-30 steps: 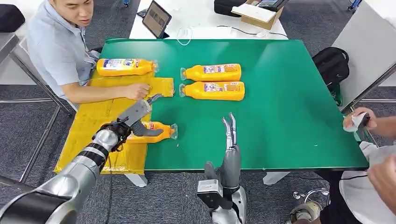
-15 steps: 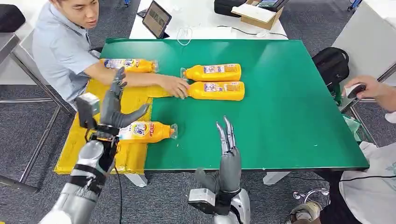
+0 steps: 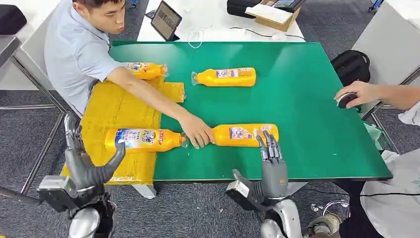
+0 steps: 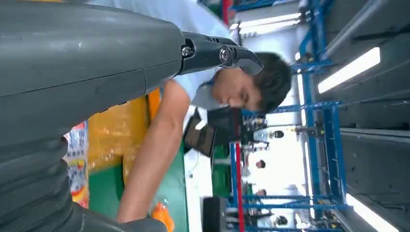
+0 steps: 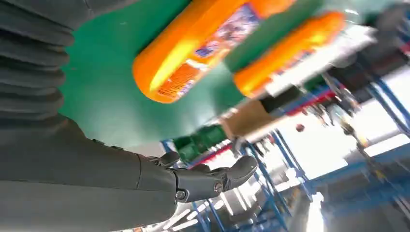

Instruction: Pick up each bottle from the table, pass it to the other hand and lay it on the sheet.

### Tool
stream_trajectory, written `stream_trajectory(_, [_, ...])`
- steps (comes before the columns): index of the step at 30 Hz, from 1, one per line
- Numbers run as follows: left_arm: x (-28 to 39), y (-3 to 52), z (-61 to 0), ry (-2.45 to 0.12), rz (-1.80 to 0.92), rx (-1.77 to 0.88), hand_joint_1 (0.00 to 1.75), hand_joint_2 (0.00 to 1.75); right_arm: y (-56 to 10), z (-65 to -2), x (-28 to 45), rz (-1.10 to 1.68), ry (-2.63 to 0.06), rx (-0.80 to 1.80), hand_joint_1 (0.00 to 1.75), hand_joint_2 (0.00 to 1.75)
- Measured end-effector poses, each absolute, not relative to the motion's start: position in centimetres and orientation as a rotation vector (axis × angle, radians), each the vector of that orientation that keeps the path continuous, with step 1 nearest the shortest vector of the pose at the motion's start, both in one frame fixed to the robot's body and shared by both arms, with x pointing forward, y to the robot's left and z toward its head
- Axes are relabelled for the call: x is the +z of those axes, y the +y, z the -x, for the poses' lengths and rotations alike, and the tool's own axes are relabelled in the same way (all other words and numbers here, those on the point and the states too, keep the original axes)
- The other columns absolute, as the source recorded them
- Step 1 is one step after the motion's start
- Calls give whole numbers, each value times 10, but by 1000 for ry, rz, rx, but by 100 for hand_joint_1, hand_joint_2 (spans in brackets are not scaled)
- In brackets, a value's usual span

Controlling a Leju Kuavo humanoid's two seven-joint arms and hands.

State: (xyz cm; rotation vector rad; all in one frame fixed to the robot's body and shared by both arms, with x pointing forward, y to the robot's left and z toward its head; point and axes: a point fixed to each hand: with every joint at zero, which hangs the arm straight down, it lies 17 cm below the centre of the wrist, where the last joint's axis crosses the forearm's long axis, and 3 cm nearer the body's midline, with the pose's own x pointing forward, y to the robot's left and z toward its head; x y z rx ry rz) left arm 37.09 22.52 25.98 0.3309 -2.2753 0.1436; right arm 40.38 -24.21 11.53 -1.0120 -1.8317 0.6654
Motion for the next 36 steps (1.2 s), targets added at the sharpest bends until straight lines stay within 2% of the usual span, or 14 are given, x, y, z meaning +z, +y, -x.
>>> stream_trajectory(6, [266, 218, -364, -2290, -353, 129, 0, 175, -263, -437, 89, 1004, -1736, 752, 0, 175])
stream_trajectory(15, [269, 208, -376, -2278, -323, 120, 0, 175, -259, -472, 44, 946, -1586, 878, 0, 175])
stream_trajectory(36, [235, 199, -408, -2161, -264, 104, 0, 175, -255, -533, 47, 985, -1447, 1021, 0, 175])
